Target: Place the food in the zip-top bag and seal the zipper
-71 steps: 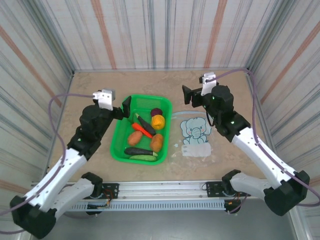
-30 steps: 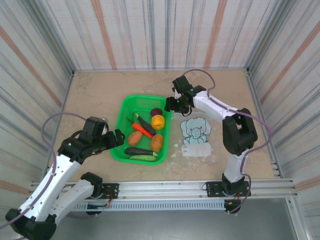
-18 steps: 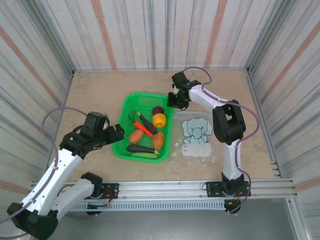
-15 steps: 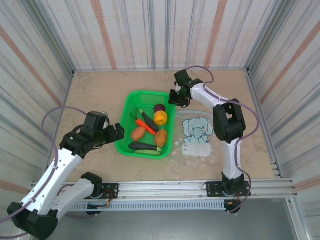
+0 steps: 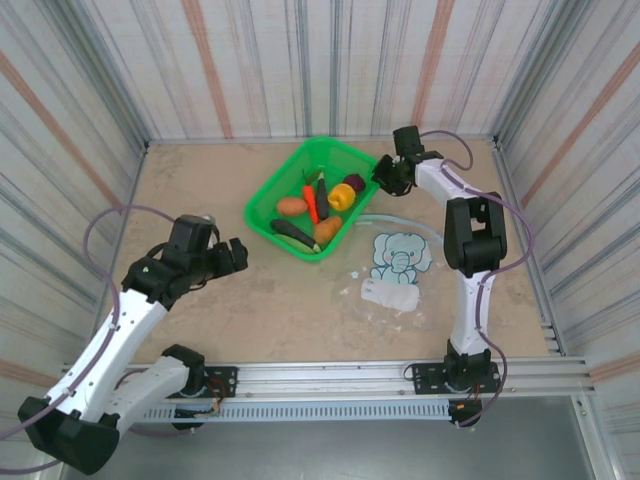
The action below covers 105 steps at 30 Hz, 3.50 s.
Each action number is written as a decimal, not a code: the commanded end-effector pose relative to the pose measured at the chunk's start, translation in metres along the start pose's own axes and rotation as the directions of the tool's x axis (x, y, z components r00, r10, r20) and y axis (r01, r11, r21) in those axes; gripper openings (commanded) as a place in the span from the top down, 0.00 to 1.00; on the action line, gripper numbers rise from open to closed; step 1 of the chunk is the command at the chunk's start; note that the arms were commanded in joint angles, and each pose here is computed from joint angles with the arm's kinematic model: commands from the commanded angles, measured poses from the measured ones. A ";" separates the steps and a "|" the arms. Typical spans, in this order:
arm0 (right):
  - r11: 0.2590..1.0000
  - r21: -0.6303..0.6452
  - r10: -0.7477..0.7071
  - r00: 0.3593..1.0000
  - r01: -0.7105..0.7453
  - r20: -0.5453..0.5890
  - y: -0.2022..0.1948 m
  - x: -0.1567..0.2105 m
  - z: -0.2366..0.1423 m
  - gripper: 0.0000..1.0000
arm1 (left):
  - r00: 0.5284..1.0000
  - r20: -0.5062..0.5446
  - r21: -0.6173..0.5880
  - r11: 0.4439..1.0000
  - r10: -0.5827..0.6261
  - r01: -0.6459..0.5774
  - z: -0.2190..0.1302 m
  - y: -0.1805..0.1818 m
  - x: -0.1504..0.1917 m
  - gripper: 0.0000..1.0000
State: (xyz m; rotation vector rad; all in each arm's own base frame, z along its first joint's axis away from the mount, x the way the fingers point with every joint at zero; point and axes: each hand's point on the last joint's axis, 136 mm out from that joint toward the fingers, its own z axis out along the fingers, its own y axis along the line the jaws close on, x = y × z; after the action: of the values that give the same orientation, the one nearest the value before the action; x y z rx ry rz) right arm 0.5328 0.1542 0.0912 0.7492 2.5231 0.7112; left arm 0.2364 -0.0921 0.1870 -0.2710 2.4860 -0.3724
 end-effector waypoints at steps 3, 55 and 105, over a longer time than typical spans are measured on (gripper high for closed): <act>0.995 -0.040 -0.090 0.996 0.091 0.006 -0.004 0.000 -0.035 0.32 | 0.996 -0.048 0.129 0.989 0.076 -0.070 0.004 -0.031 -0.002 0.05; 0.965 -0.174 -0.241 0.926 0.196 -0.292 -0.068 0.155 -0.107 0.29 | 0.681 -0.536 -0.131 0.748 0.498 -0.650 0.136 -0.041 0.089 0.99; 0.935 -0.348 -0.259 0.803 0.069 -0.537 -0.038 0.222 -0.048 0.76 | 0.799 -0.145 0.093 0.812 0.584 -0.576 -0.006 -0.103 0.034 0.55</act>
State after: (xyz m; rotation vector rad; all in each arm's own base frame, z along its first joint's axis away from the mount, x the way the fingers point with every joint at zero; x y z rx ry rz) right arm 0.3218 0.2290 0.0557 0.1767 2.8566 1.2938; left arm 0.2205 -0.1991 0.1989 0.5756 2.5694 -0.1602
